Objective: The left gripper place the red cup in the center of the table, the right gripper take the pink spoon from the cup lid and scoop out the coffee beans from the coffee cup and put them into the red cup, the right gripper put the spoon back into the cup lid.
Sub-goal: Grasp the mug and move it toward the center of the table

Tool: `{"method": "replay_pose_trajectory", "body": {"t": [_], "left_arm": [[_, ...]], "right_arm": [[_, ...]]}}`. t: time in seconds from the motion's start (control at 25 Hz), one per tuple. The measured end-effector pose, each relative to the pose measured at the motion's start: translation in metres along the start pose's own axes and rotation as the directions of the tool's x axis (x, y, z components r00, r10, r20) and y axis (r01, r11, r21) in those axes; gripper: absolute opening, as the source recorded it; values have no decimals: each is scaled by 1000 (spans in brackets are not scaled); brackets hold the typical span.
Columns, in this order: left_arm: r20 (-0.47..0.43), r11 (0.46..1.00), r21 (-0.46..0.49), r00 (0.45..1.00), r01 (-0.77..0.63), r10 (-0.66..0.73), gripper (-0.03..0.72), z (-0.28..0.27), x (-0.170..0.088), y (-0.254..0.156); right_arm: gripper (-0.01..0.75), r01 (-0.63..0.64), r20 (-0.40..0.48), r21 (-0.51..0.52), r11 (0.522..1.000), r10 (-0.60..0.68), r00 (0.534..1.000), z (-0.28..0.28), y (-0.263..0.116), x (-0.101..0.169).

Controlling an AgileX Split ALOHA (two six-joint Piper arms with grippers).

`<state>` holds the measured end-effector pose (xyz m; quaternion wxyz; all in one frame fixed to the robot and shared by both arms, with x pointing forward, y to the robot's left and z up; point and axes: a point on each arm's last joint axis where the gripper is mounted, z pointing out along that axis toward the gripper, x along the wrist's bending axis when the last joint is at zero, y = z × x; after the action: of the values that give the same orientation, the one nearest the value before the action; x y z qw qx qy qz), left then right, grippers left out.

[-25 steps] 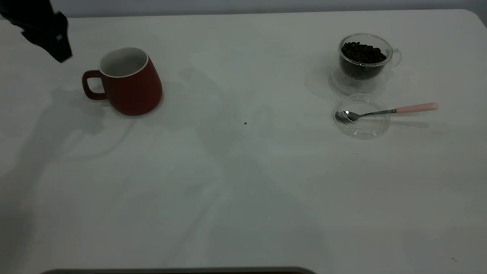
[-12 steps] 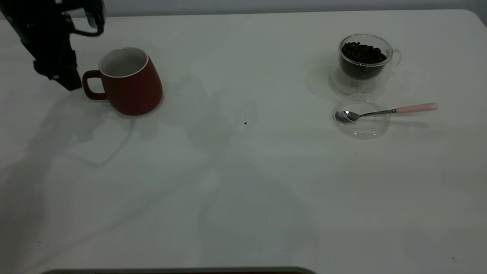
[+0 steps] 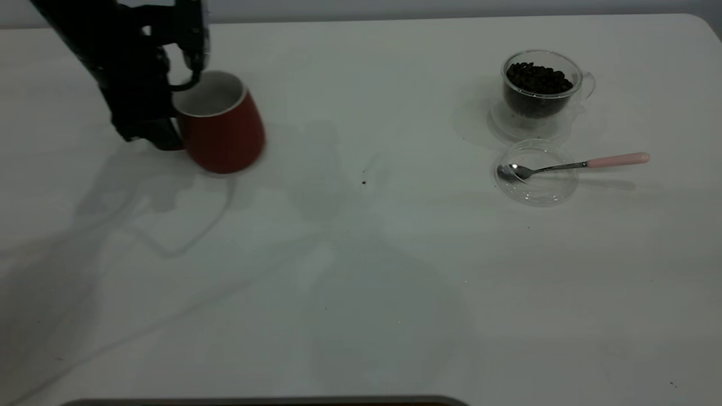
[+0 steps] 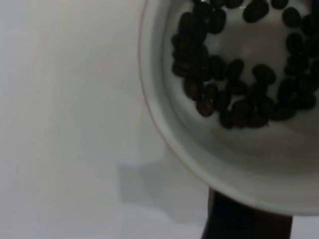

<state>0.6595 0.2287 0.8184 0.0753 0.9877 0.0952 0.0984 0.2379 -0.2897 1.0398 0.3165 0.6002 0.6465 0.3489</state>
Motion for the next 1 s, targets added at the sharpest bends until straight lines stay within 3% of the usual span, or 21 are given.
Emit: {"method": "replay_pose_trajectory", "body": {"t": [0.32, 1.0], "left_arm": [[-23, 996, -83, 1000, 10, -12, 505, 2, -7, 31], [-87, 985, -142, 993, -97, 86, 505, 9, -32, 91]], "right_arm": [[239, 0, 0, 0, 1000, 0, 1000, 0, 0, 0], [239, 0, 0, 0, 1000, 0, 1000, 0, 0, 0]]}}
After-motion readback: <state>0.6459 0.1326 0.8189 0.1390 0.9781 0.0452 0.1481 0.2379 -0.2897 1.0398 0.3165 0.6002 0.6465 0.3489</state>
